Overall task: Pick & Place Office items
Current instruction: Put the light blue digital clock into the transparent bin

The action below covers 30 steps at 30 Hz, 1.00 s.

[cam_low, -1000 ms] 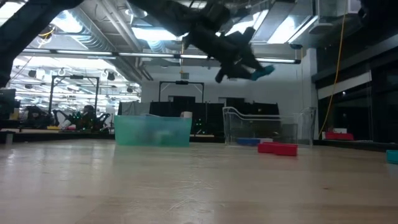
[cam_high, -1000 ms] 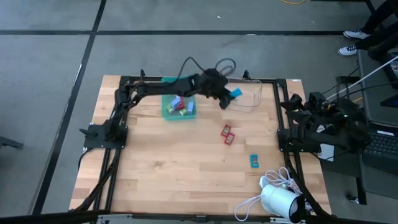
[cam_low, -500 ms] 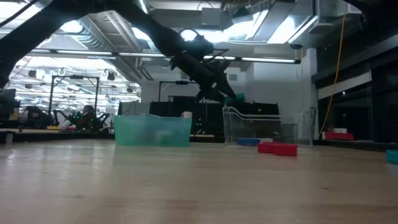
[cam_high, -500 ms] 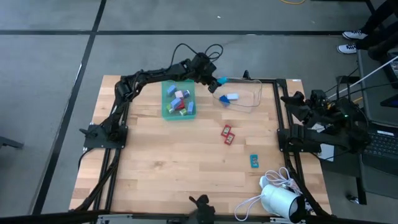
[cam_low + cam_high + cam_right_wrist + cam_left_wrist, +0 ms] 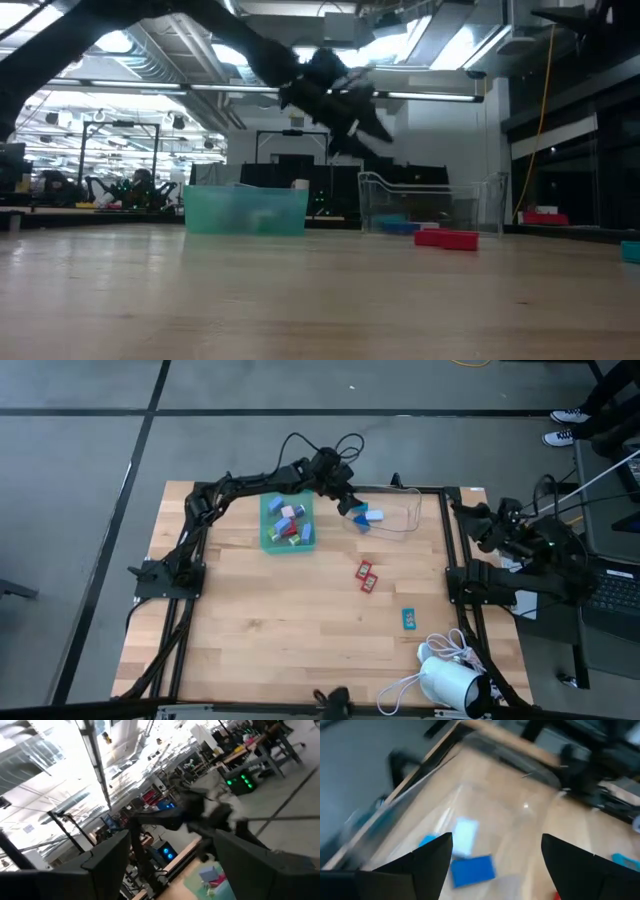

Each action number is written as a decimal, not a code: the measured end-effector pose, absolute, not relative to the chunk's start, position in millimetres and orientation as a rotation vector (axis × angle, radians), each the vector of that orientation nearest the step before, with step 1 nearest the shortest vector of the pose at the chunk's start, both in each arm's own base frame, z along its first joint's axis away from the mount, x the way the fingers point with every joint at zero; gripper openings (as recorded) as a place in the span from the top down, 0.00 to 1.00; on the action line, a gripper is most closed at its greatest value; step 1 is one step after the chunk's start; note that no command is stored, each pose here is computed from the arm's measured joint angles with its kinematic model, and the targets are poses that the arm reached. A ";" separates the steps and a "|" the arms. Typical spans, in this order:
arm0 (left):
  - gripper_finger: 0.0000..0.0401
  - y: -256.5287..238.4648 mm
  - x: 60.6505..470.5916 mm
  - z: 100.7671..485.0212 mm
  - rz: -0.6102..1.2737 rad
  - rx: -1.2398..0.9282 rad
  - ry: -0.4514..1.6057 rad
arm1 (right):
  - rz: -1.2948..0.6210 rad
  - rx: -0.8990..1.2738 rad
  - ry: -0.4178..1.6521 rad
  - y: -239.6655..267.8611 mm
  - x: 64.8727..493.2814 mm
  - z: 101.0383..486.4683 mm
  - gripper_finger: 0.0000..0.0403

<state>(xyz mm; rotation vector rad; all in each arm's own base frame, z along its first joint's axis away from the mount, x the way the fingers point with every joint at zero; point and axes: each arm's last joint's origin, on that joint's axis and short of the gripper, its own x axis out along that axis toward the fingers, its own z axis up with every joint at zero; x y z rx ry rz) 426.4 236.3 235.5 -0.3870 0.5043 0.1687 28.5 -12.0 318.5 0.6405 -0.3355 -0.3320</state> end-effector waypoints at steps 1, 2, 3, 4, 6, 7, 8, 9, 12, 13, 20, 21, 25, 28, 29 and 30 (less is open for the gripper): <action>0.26 228.4 429.0 242.0 0.145 -0.348 0.493 | -0.339 0.651 -0.329 -12.6 30.7 318.4 0.27; 0.26 218.3 431.8 249.3 0.116 -0.309 0.483 | -0.342 0.663 -0.322 -13.1 33.0 318.4 0.27; 0.27 209.0 434.0 255.6 0.090 -0.277 0.475 | -0.344 0.671 -0.315 -13.5 35.7 318.5 0.27; 0.27 199.3 436.0 260.9 0.064 -0.250 0.473 | -0.345 0.680 -0.312 -14.1 39.0 319.3 0.27; 0.27 181.0 439.0 270.6 0.023 -0.226 0.469 | -0.347 0.718 -0.300 -15.8 48.3 320.6 0.27; 0.27 174.1 439.8 276.0 0.012 -0.237 0.457 | -0.351 0.741 -0.286 -16.8 54.2 320.5 0.27; 0.27 168.8 440.1 283.5 -0.002 -0.251 0.430 | -0.361 0.766 -0.265 -18.1 60.8 319.6 0.27; 0.27 164.6 439.4 293.0 -0.024 -0.276 0.392 | -0.376 0.793 -0.238 -19.5 67.9 317.8 0.27; 0.27 155.8 436.3 322.0 -0.054 -0.309 0.262 | -0.434 0.881 -0.114 -23.7 92.5 307.1 0.27; 0.27 154.7 434.9 328.7 -0.051 -0.313 0.231 | -0.451 0.910 -0.063 -24.7 101.0 302.3 0.27; 0.27 166.5 409.7 365.0 0.023 -0.364 0.138 | -0.552 1.059 0.439 -16.6 150.0 269.3 0.29; 0.27 166.9 406.2 367.7 0.029 -0.370 0.144 | -0.571 1.072 0.506 -12.5 153.8 268.1 0.29; 0.27 164.0 398.8 372.3 0.036 -0.391 0.180 | -0.641 1.102 0.663 7.8 165.3 267.4 0.31; 0.27 157.1 396.7 375.8 0.068 -0.391 0.192 | -0.696 1.161 0.711 25.5 169.6 268.1 0.32; 0.27 154.3 397.3 375.5 0.074 -0.395 0.199 | -0.718 1.173 0.745 32.1 170.0 266.5 0.32; 0.27 150.7 398.6 374.7 0.076 -0.402 0.208 | -0.748 1.183 0.786 39.1 169.5 263.7 0.32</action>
